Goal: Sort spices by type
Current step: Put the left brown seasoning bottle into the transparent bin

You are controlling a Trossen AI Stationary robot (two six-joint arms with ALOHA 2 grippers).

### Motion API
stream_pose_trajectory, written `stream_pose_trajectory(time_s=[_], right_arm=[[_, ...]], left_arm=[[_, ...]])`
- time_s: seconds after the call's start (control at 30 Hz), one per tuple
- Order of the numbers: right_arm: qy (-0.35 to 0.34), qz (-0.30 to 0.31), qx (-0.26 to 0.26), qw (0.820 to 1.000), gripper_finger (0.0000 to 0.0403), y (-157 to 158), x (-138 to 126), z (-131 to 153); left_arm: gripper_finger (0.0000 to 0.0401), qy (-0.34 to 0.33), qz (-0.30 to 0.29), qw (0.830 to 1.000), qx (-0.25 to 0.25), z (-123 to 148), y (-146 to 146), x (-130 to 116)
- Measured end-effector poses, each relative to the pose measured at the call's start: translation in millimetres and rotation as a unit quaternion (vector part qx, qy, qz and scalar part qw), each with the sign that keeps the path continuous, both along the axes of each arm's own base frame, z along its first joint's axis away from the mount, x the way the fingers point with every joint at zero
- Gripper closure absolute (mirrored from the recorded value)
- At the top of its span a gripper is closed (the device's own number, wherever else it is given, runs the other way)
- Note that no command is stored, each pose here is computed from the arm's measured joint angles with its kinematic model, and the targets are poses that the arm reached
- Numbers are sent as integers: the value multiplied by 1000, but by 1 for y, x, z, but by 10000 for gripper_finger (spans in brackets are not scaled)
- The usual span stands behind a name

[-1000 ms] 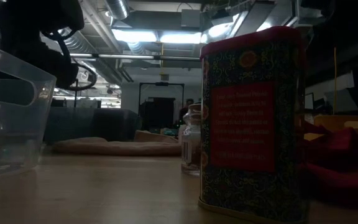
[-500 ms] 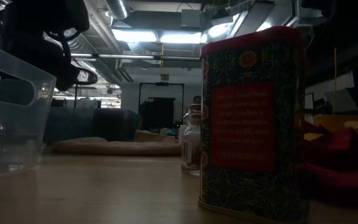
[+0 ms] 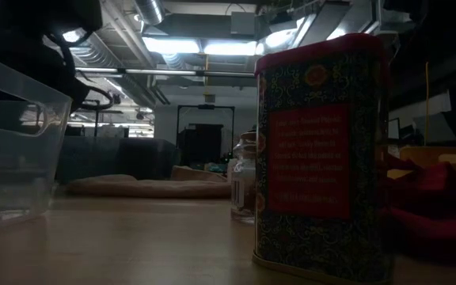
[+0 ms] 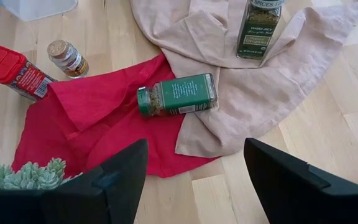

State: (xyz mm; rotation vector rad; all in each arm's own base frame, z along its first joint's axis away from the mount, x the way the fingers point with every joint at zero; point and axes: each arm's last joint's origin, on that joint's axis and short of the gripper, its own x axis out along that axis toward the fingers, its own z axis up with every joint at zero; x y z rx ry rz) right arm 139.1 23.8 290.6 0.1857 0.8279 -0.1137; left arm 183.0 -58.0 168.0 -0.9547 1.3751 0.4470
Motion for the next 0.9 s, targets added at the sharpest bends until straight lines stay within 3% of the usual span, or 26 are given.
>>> stream_pose_trajectory(time_s=[0.67, 0.9], right_arm=[[0, 0, 0, 1000, 136, 0, 0, 0], [0, 0, 0, 1000, 136, 0, 0, 0]], left_arm=[[153, 13, -3, 1000, 5, -6, -16, -9], [207, 8, 1, 1000, 13, -6, -15, -8]])
